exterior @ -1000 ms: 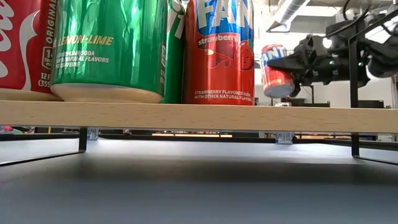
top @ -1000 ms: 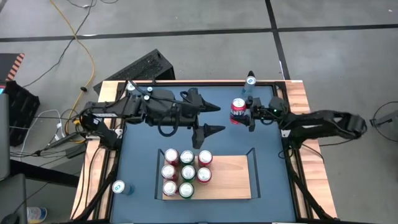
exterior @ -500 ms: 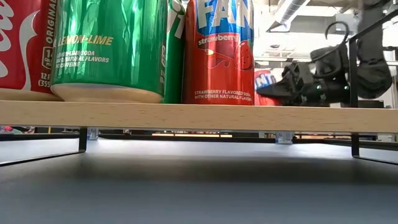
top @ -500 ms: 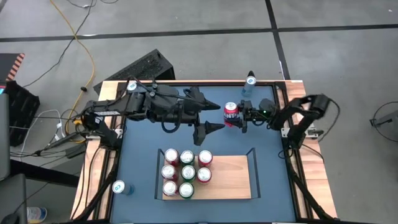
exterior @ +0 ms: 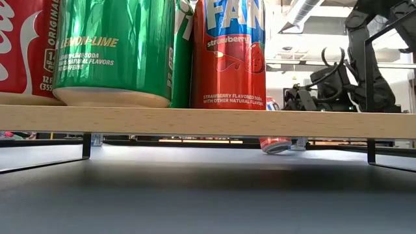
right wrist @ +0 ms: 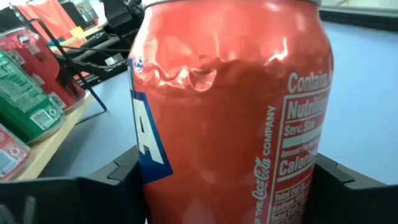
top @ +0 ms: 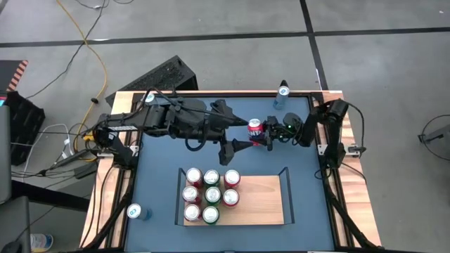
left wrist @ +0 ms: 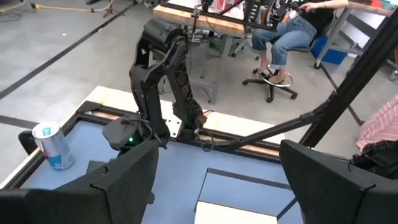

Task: Place canned beverage on shelf
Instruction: Put the orange soda can on the shelf aligned with the other orange soda can

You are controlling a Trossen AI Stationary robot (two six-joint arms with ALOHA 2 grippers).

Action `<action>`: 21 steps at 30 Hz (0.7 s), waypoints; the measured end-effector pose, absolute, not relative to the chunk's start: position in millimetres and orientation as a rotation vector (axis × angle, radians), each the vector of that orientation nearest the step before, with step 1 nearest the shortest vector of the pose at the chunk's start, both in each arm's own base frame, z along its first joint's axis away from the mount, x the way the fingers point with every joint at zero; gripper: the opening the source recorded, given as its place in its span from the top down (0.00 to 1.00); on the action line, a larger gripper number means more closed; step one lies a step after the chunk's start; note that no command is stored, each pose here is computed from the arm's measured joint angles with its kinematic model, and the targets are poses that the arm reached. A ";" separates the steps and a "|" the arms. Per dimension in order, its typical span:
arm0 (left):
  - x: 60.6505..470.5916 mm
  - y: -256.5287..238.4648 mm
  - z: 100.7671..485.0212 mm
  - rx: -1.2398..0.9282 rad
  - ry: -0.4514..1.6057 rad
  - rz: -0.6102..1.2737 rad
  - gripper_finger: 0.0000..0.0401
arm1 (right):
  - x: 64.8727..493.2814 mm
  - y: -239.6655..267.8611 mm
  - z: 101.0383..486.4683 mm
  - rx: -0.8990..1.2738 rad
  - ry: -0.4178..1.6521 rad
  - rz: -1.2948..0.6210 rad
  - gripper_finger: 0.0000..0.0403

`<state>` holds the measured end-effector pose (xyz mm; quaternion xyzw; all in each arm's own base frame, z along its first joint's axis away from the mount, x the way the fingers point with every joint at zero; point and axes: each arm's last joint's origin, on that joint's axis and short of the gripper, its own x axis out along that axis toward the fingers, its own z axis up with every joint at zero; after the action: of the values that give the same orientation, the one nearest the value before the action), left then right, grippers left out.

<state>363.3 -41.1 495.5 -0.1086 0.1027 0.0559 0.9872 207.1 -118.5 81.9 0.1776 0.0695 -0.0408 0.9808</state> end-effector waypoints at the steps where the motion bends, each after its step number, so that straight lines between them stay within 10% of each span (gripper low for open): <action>1: 363.2 -41.1 495.3 -0.218 0.208 0.112 0.20 | 207.1 -118.5 81.1 0.351 0.140 -0.082 0.28; 12: 363.1 -41.0 494.7 -0.231 0.214 0.116 0.20 | 209.1 -115.8 76.1 0.287 0.179 -0.151 0.26; 21: 361.8 -40.7 489.9 -0.246 0.261 0.133 0.20 | 210.1 -109.9 68.2 0.283 0.257 -0.168 0.05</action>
<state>361.8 -40.7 489.9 -0.1220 0.1298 0.0661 0.9818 210.1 -109.9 68.2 0.1406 0.1274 -0.0836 0.9783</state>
